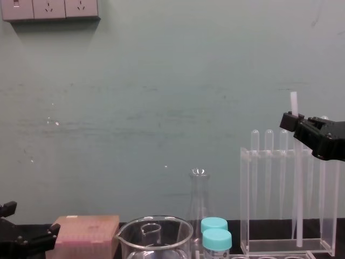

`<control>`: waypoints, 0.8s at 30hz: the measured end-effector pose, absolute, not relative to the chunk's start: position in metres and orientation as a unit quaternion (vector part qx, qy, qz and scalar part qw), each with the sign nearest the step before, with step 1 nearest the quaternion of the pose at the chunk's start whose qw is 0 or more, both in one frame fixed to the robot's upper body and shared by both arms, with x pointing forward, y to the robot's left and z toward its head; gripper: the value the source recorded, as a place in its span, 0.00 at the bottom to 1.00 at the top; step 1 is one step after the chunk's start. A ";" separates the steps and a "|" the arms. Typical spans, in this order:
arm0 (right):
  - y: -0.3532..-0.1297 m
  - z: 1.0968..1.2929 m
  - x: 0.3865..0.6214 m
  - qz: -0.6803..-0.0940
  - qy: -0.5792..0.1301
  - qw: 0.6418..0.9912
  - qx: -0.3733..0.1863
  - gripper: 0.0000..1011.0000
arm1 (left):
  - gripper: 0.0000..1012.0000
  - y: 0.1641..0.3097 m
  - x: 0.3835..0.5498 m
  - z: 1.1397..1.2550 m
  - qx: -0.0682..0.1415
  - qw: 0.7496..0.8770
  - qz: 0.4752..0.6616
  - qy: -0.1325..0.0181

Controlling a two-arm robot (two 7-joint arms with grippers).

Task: Pick up the stirring rod with one hand, then place it down.

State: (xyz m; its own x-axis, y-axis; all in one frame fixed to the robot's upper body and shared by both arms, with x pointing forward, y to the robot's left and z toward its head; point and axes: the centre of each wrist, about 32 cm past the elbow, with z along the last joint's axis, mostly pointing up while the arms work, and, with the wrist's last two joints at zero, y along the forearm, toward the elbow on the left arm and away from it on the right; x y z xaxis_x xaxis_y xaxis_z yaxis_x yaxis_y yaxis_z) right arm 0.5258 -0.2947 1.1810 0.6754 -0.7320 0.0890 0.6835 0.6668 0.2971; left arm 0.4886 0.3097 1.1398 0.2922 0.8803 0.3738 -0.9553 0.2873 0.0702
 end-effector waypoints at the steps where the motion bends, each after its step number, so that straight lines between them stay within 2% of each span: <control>1: -0.295 1.181 0.526 -0.390 -0.101 0.907 0.120 0.07 | 0.99 0.310 0.489 1.140 0.142 0.791 0.580 -0.132; 24: -0.295 1.181 0.526 -0.390 -0.101 0.907 0.120 0.07 | 0.99 0.310 0.489 1.140 0.141 0.791 0.580 -0.132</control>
